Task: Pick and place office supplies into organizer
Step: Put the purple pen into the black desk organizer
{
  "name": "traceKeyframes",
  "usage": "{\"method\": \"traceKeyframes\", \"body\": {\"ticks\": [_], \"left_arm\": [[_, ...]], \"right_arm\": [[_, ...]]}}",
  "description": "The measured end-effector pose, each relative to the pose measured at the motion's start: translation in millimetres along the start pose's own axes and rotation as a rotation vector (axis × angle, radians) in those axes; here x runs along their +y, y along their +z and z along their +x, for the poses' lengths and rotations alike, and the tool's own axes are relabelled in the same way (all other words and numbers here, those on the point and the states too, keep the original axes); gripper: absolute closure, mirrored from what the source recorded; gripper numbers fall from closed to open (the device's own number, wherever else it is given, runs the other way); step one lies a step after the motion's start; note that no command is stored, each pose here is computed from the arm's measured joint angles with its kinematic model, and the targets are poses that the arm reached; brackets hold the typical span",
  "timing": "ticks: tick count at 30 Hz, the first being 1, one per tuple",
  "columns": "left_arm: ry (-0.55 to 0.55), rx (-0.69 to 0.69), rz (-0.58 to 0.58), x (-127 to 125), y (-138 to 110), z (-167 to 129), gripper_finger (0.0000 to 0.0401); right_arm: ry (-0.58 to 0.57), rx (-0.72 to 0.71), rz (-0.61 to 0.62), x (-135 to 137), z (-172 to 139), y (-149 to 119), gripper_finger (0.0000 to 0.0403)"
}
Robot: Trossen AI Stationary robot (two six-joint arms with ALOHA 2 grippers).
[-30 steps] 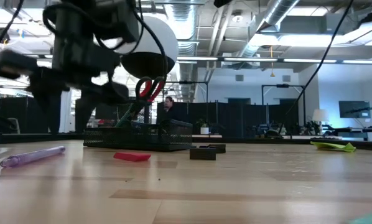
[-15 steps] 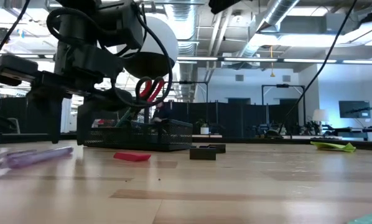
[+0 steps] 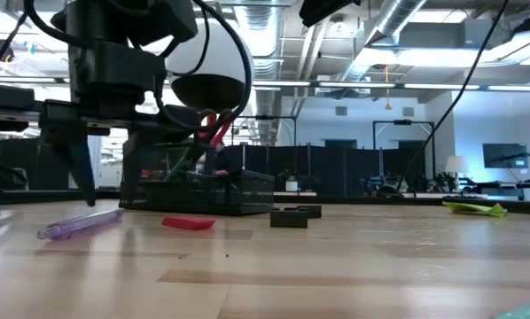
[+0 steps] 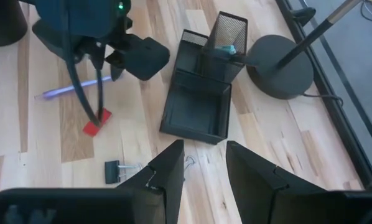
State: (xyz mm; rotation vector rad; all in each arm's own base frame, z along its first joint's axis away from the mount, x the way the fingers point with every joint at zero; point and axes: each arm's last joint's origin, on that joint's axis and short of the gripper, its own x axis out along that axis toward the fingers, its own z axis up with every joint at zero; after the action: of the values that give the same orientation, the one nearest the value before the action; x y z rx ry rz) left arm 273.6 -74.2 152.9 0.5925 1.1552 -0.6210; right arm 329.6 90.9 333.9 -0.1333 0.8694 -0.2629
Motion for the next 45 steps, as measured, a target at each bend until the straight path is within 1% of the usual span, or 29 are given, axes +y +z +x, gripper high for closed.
{"method": "traceKeyframes", "body": {"ticks": [4, 10, 13, 20, 25, 29, 31, 33, 37, 42, 45], "left_arm": [[-0.007, -0.007, 0.036, -4, 3, 0, 0.0248], [0.018, -0.039, 0.040, -2, 6, 0, 0.0248], [0.049, -0.089, 0.033, 0, 8, 3, 0.0248], [0.032, -0.052, -0.020, -6, -3, 11, 0.0248], [0.049, -0.072, -0.037, -5, -1, 10, 0.0250], [0.041, -0.069, -0.098, -4, -1, 17, 0.0272], [0.005, -0.062, -0.131, -4, 0, 25, 0.0288], [-0.021, -0.037, -0.137, -4, -2, 32, 0.0304], [-0.011, -0.033, -0.149, -3, 0, 36, 0.0338], [-0.004, -0.056, -0.294, 5, 7, 28, 0.0381], [0.003, -0.072, -0.354, 8, 10, 26, 0.0387]], "right_arm": [[0.001, 0.003, -0.001, 0, 0, 0, 0.0289], [0.001, 0.003, -0.001, 0, 0, 0, 0.0289], [0.001, 0.003, -0.001, 0, 0, 0, 0.0289], [-0.002, 0.014, -0.009, 0, 0, -1, 0.0289], [-0.003, 0.016, -0.034, -1, 0, -2, 0.0289], [-0.003, 0.016, -0.034, -1, 0, -2, 0.0289], [-0.004, 0.018, -0.035, -1, 0, -2, 0.0289], [-0.006, 0.027, -0.041, -1, 0, -3, 0.0289], [-0.007, 0.030, -0.043, -1, 0, -3, 0.0289], [-0.013, 0.049, -0.054, -2, 0, -5, 0.0289], [-0.013, 0.050, -0.054, -2, 0, -5, 0.0289]]}}
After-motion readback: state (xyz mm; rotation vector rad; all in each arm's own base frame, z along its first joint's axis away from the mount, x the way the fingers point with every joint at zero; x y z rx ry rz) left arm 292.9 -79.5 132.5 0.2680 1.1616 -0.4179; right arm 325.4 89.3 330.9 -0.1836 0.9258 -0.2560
